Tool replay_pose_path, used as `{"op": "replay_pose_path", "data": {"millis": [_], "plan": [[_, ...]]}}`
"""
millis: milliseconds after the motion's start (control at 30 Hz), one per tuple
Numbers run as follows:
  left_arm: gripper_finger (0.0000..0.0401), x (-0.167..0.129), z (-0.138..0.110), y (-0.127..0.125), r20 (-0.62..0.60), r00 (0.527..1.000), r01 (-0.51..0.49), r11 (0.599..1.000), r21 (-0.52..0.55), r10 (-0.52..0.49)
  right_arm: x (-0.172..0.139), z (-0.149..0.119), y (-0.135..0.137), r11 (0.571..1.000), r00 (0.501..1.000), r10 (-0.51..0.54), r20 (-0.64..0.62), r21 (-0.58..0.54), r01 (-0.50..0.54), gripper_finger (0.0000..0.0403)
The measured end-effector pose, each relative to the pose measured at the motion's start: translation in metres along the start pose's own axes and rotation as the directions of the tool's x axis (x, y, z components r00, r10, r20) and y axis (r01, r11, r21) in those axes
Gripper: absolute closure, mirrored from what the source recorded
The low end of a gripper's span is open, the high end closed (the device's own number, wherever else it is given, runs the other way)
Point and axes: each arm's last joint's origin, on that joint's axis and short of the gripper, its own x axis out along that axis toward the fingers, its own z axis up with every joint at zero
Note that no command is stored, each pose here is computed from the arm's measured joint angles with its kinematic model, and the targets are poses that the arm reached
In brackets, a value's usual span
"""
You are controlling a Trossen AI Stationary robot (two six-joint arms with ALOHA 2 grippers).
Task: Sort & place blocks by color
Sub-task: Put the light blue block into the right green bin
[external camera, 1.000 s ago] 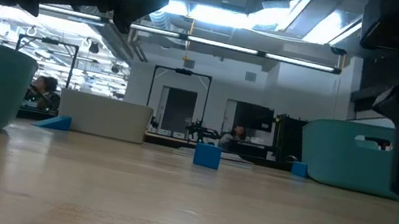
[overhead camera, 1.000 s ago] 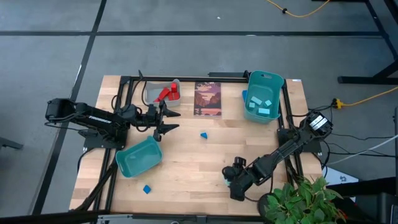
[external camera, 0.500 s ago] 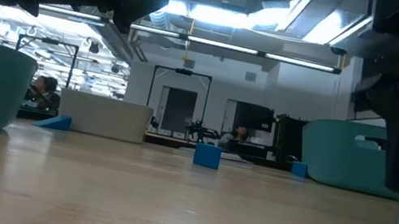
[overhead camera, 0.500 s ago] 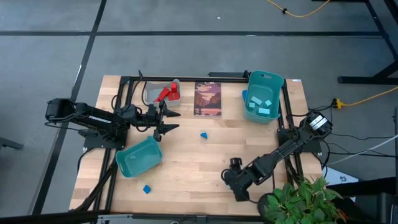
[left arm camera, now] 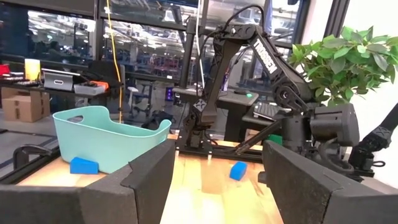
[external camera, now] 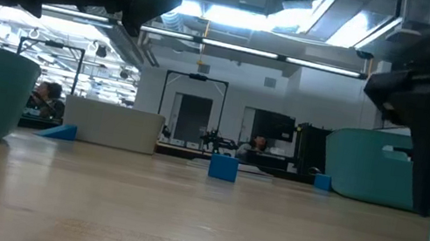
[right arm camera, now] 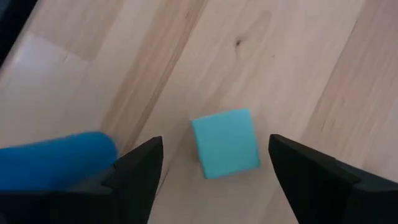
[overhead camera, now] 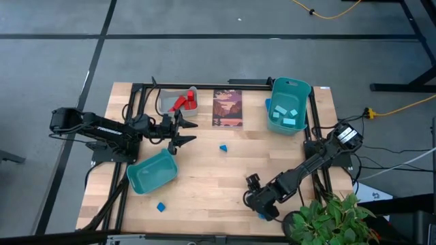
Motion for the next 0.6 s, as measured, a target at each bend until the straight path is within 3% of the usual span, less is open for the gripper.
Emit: {"op": "replay_pose_path", "data": {"millis": [333, 600], "plan": [[0.0165, 0.0, -0.002, 0.001, -0.015, 1.0, -0.012, 1.0, -0.004, 0.012, 0.019, -0.003, -0.003, 0.999, 0.999, 0.0, -0.04, 0.042, 0.001, 0.0115], [0.0165, 0.0, -0.002, 0.001, -0.014, 1.0, -0.012, 1.0, -0.003, 0.012, 0.02, -0.003, -0.003, 0.999, 0.999, -0.012, -0.042, 0.037, 0.014, 0.0217]]}}
